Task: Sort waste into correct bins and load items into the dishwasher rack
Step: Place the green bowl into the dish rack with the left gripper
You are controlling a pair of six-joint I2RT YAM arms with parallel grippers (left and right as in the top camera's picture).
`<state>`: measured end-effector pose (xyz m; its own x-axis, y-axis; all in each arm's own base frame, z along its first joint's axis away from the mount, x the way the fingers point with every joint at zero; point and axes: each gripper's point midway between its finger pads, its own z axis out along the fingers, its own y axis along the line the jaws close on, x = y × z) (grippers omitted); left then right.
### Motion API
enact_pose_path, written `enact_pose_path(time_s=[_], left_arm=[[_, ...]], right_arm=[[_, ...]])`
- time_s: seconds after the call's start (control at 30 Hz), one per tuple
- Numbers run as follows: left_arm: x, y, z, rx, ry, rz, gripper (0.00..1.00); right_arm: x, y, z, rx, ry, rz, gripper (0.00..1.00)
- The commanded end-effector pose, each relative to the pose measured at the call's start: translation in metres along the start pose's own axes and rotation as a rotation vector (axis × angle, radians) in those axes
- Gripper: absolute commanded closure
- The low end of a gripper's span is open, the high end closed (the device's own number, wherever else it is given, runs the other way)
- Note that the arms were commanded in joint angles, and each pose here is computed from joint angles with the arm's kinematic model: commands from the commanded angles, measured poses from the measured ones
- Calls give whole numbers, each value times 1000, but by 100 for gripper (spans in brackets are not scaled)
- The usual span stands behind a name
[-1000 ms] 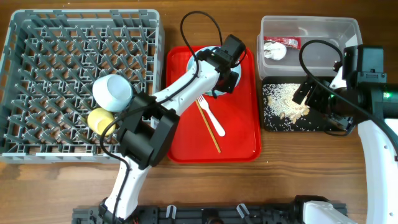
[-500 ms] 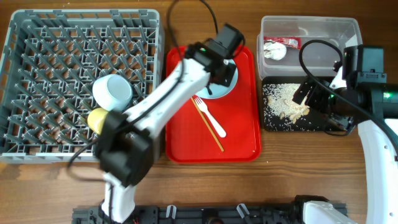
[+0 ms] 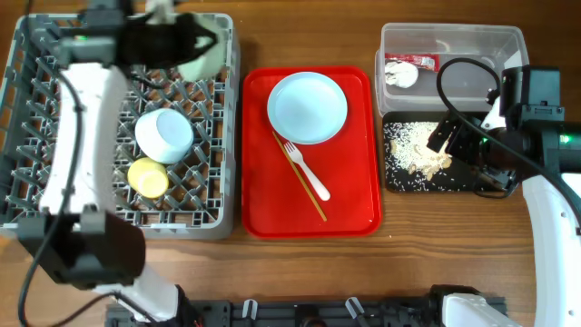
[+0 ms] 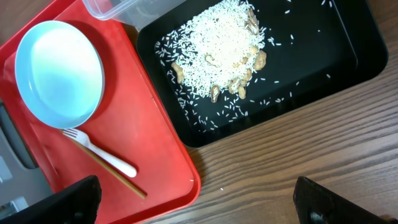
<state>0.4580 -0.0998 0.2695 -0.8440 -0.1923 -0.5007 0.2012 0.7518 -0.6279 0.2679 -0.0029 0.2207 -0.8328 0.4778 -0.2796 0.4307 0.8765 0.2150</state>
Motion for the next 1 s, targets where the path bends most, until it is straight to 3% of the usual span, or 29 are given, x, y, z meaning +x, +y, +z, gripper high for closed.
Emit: enact_pose_path(time_s=[0.0,0.27,0.47,0.53,0.57,0.63,0.73,0.93,0.97], left_arm=[[-2,21,-2,283,56,-126,96],[4,91,18,457,99,-354,96],[7,136,17,431,78,-445,96],[4,154,5,400,44,-469,81],[5,165,1,365,36,-486,63],[12,190,-9,278,24,-541,44],[14,213,-29,242,-11,-591,33],[12,224,-75,213,-88,-604,0],[9,219,-81,210,-98,-591,0]], right_arm=[[-4,-2,-6,9,-30,-20,0],[-5,-1,-6,7,-35,-20,0],[-5,-1,-6,7,-36,-20,0],[-6,-1,-6,6,-36,-20,0],[-6,-1,-6,6,-36,-20,0],[-6,-1,-6,6,-36,-20,0],[-6,-1,-6,6,-36,-20,0],[-6,-1,-6,6,-36,-20,0],[-6,-1,-6,6,-36,-20,0]])
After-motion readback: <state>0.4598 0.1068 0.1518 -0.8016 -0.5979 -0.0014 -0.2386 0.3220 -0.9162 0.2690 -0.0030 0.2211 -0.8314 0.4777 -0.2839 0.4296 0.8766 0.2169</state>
